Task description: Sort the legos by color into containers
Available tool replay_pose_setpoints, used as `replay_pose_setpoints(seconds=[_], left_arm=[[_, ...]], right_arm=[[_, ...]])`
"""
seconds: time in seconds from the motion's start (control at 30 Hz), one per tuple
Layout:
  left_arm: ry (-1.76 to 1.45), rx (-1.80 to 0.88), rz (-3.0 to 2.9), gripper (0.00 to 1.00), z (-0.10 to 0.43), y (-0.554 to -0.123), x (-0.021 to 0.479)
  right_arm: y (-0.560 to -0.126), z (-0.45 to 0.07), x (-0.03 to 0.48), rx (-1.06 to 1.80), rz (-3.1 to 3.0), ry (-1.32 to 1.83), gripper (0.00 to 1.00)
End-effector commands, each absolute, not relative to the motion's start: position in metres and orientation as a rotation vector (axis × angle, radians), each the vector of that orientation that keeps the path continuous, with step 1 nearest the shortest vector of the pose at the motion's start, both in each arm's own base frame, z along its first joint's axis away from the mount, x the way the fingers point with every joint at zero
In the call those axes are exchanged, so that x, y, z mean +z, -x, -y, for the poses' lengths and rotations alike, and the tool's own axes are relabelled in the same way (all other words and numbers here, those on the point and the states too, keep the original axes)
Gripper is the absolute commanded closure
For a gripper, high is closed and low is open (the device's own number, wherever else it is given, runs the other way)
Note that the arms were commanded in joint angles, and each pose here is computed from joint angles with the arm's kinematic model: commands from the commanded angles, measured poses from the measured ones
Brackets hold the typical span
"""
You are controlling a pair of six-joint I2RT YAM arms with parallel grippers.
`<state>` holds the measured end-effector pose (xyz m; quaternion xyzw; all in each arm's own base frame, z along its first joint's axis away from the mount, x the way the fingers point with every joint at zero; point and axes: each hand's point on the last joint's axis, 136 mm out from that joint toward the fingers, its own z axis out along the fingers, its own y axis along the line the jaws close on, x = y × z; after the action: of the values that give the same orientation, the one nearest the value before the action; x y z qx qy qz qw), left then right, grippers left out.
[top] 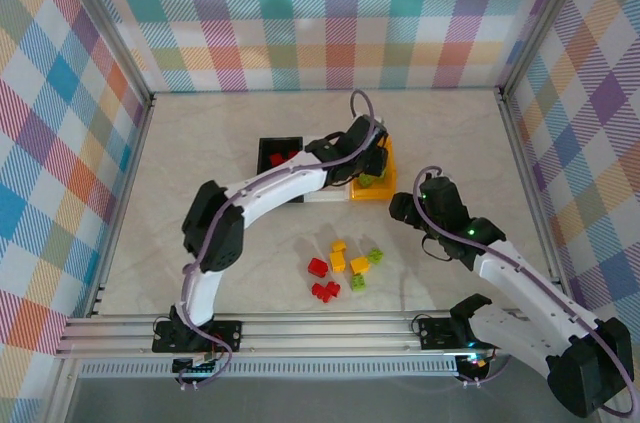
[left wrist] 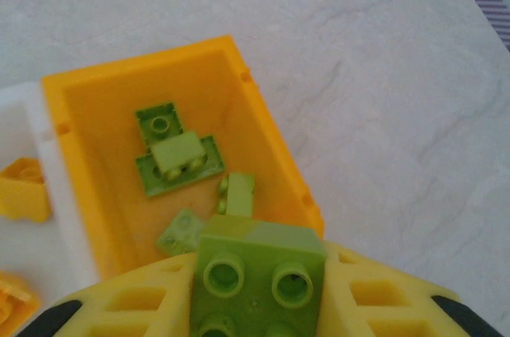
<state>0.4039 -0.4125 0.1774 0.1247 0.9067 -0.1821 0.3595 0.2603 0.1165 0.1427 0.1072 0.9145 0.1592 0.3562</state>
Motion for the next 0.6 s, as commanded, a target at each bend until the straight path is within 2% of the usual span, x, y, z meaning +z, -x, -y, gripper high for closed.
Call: replay_pose_setpoints(seconds=[0.0, 0.1, 0.2, 0.3, 0.47, 0.57], left_arm=[[-0.258, -0.484, -2.423, 0.61, 0.41, -0.418, 0.159], [-0.216, -0.501, -2.436, 0.54, 0.416, -0.432, 0.156], [-0.165, -0.543, -2.448, 0.43, 0.417, -0.44, 0.157], [-0.14, -0.601, -2.411, 0.33, 0.417, -0.439, 0.179], [-0.117, -0.72, -2.301, 0.21, 0.398, -0.415, 0.236], [-0.097, -0.764, -2.248, 0.15, 0.364, -0.381, 0.255]], right_arm=[[-0.251, -0.117, 0.133, 0.438, -2.396, -0.285, 0.21], [-0.247, -0.12, 0.125, 0.462, -2.421, -0.274, 0.22], [-0.242, -0.124, 0.117, 0.482, -2.452, -0.257, 0.22], [-0.239, -0.127, 0.112, 0.5, -2.475, -0.235, 0.22], [-0.232, -0.148, 0.114, 0.614, -2.489, -0.127, 0.24], [-0.223, -0.172, 0.113, 0.667, -2.5, 0.005, 0.25]])
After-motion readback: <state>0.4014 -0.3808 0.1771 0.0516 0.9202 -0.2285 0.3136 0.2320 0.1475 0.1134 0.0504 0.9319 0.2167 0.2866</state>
